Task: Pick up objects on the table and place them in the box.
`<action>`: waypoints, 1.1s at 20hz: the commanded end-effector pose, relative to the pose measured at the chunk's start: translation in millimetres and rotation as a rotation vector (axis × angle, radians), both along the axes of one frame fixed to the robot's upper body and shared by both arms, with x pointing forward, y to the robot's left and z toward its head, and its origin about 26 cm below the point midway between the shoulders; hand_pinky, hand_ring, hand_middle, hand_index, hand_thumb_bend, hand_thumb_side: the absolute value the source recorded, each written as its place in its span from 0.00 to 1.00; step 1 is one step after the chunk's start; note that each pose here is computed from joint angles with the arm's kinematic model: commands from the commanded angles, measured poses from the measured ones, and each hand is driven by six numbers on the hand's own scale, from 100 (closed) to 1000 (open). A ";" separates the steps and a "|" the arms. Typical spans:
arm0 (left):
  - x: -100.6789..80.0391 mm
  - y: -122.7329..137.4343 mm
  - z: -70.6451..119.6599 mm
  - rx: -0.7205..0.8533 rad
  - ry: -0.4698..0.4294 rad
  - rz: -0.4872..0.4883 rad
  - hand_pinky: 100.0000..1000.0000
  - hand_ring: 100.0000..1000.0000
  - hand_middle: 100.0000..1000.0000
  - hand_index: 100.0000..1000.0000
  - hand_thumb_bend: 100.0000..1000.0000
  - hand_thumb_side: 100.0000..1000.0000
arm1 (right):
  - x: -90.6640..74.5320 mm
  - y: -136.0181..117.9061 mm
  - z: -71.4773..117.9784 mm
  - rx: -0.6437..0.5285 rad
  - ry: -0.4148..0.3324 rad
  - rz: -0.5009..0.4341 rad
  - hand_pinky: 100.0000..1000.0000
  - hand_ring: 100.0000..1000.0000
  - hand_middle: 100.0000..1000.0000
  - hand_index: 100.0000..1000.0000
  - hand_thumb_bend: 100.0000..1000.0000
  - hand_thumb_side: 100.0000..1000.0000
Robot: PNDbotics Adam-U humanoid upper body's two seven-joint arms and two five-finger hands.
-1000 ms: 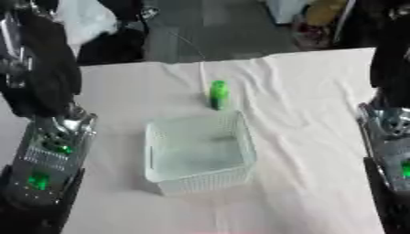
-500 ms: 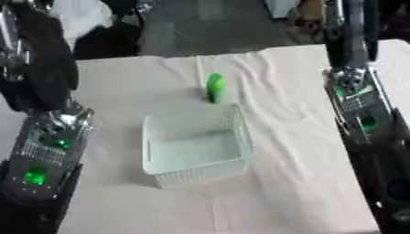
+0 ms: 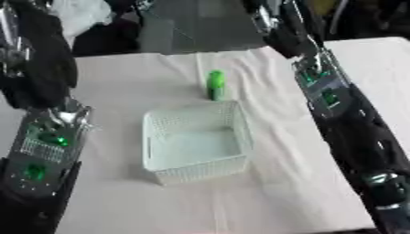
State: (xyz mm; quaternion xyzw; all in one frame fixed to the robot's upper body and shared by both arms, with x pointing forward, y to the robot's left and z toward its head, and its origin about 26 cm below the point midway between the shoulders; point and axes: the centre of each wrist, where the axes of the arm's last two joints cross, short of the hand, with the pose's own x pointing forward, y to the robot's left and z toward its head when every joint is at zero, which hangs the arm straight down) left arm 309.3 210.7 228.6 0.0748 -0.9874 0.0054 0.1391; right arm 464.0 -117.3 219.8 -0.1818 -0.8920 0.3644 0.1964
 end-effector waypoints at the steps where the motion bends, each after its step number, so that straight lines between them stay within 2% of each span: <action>1: -2.6 0.5 5.9 0.009 -0.019 -0.006 0.63 0.77 0.89 0.90 0.24 1.00 | 10.3 3.2 1.2 -0.061 0.001 -0.028 0.49 0.54 0.65 0.81 0.36 1.00; 11: -2.6 -1.2 6.0 0.006 -0.019 -0.015 0.63 0.77 0.89 0.90 0.24 1.00 | 32.3 4.5 -31.1 -0.260 0.083 -0.144 0.51 0.56 0.67 0.83 0.39 1.00; 14: -2.5 -2.2 6.5 0.004 -0.021 -0.019 0.63 0.77 0.89 0.90 0.24 1.00 | 35.5 4.6 -38.9 -0.307 0.094 -0.171 0.52 0.57 0.68 0.83 0.45 1.00; 15: -2.5 -2.7 6.6 0.004 -0.021 -0.021 0.63 0.77 0.89 0.90 0.24 1.00 | 36.4 4.3 -40.9 -0.322 0.096 -0.177 0.53 0.57 0.68 0.83 0.43 1.00; 16: -2.5 -3.1 6.9 0.003 -0.022 -0.022 0.63 0.77 0.89 0.90 0.24 1.00 | 37.2 3.8 -42.3 -0.336 0.097 -0.183 0.54 0.57 0.69 0.84 0.48 1.00; 22: -2.4 -4.8 8.0 0.000 -0.026 -0.031 0.63 0.77 0.89 0.90 0.24 1.00 | 40.9 1.9 -45.1 -0.398 0.093 -0.212 0.56 0.59 0.71 0.85 0.54 1.00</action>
